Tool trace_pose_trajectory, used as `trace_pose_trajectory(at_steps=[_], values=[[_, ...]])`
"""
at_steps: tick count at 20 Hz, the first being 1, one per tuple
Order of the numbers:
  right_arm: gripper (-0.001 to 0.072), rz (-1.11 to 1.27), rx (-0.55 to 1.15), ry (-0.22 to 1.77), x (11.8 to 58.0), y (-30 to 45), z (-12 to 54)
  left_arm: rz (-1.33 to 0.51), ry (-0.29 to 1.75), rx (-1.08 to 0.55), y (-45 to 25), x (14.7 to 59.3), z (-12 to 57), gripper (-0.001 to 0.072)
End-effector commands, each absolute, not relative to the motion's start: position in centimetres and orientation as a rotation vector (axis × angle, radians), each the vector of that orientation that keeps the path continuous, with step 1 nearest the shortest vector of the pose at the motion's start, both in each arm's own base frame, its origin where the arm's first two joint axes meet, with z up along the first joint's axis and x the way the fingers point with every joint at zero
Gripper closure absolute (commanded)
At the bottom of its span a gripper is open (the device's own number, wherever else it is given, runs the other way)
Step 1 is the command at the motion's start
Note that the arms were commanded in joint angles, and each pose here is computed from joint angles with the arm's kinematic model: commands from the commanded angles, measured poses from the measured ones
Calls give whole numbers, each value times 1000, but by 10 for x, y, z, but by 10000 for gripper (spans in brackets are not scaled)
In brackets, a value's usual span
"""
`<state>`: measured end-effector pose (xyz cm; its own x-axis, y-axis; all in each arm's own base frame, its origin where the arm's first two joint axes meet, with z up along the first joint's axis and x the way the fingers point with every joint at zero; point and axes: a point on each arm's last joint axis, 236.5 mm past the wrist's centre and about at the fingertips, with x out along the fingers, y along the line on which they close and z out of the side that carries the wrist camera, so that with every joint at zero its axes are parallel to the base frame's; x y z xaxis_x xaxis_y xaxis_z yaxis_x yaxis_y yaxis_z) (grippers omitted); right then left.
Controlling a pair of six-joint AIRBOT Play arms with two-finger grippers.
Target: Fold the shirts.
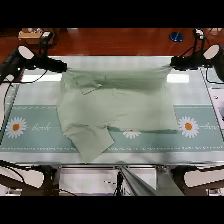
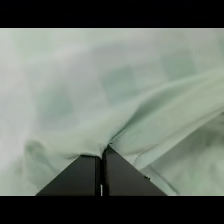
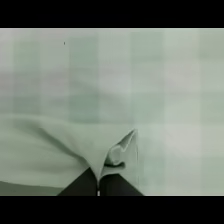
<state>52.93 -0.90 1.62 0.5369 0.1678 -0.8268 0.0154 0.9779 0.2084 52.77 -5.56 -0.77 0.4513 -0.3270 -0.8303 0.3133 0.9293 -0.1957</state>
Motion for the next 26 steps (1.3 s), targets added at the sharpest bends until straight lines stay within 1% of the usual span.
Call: trace_pose_trajectory(at_steps=[1,4,8,16,17,18,19,20,22,23,24,26], values=[[698,127,175,1228,474,-2,5,-394,1279,-132,-52,475,-14,678],[698,117,131,1352,451,-9,-13,-400,1414,-161,-55,447,-27,678],[698,94,131,1376,452,-14,-27,-416,1521,-186,-57,426,-39,678],[696,105,190,1431,450,-5,-50,-403,1517,-169,-61,436,-61,675],[670,103,188,1423,452,-6,-49,-403,1507,-168,-62,439,-60,630],[501,103,185,1408,454,-7,-45,-406,1500,-163,-61,440,-55,534],[336,117,161,1397,454,-10,-37,-419,1493,-150,-57,440,-45,395],[329,145,126,1385,453,-12,-24,-427,1478,-139,-52,441,-31,367],[329,181,61,1387,439,-22,10,-418,1453,-142,-34,434,2,368],[329,182,60,1410,422,-28,28,-399,1439,-155,-21,425,21,369],[330,162,83,1388,413,-35,46,-376,1420,-168,-8,415,38,370],[330,83,70,1343,395,-63,68,-332,1389,-192,15,390,53,370]])
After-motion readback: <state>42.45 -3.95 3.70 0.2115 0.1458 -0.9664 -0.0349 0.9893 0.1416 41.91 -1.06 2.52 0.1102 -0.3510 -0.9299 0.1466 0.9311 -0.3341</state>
